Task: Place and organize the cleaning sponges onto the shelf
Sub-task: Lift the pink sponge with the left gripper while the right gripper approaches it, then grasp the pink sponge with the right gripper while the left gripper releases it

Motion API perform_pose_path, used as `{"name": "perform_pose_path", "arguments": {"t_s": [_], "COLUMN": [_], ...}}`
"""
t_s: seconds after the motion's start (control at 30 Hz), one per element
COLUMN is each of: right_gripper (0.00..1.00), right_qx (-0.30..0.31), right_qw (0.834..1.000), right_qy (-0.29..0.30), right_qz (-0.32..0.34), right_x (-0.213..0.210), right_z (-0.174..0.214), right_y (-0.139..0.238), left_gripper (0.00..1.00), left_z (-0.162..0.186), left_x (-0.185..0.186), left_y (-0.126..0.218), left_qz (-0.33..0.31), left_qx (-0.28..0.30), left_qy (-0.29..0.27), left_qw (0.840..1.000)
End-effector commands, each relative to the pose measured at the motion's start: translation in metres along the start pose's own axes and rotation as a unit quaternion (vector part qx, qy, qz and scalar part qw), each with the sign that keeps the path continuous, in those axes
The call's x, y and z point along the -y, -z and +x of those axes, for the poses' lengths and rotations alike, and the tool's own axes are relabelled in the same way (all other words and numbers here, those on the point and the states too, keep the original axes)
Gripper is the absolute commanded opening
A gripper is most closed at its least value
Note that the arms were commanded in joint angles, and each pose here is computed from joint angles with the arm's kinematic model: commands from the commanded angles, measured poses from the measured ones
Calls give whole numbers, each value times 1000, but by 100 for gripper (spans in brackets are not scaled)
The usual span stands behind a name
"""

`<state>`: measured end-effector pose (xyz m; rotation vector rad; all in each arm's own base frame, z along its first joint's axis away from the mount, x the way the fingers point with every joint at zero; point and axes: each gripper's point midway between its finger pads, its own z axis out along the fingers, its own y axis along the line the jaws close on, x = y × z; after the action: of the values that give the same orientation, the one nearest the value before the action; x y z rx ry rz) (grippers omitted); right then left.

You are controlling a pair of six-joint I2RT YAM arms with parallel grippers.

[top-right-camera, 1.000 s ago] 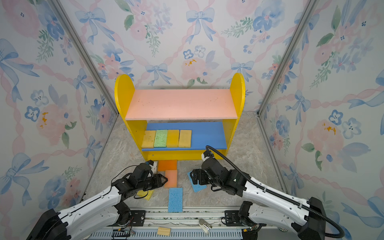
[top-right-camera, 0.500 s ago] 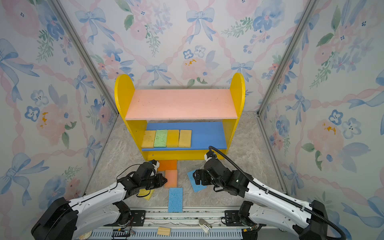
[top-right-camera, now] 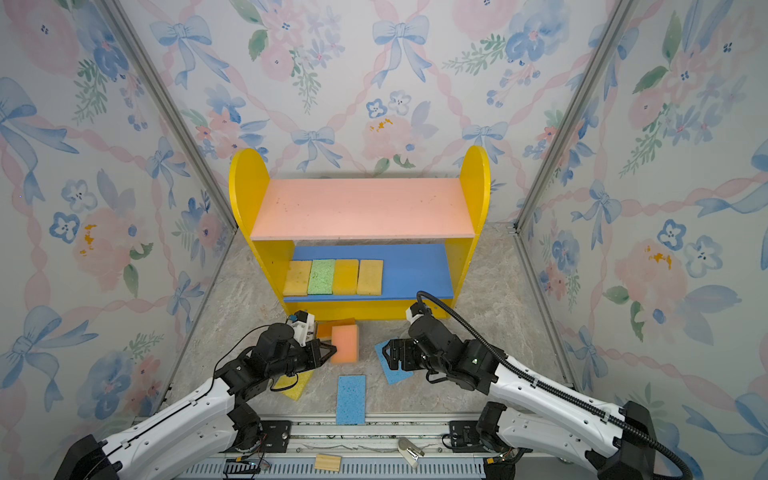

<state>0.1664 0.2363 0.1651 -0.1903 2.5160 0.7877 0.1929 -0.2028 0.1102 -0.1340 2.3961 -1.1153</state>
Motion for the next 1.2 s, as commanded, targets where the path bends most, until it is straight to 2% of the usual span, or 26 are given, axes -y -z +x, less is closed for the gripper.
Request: {"name": "perform_pose_path", "arguments": {"t_s": [0.0,0.3,0.53,0.8,0.97,1.1,1.17], "right_gripper": [93,85,78,64,52,34,29], "right_qx": [3,-7,-16,-18,-26,-24,-16], "right_qw": [997,981,978,977,977,979,979], "right_qy": [-20,-52,-59,-66,-67,-68,-66], "right_qz": [-77,-184,-199,-203,-199,-193,-190], "right_x": [-32,-72,-84,-90,-93,-92,-91], "right_z": [-9,-10,-6,-7,-3,-4,-6], "right_y": [3,-9,-21,-32,-39,-40,-36], "left_gripper": [0,0,0,0,0,0,0], "left_z": [-8,-18,-18,-19,-20,-19,-19], "left_x": [24,58,66,70,71,70,71], "left_y": [8,22,24,27,28,27,27], "left_qz": [40,96,116,125,128,127,128], "left_qx": [6,15,17,20,24,22,23], "left_qy": [18,20,25,24,25,26,25], "left_qw": [999,995,993,992,991,991,991]}}
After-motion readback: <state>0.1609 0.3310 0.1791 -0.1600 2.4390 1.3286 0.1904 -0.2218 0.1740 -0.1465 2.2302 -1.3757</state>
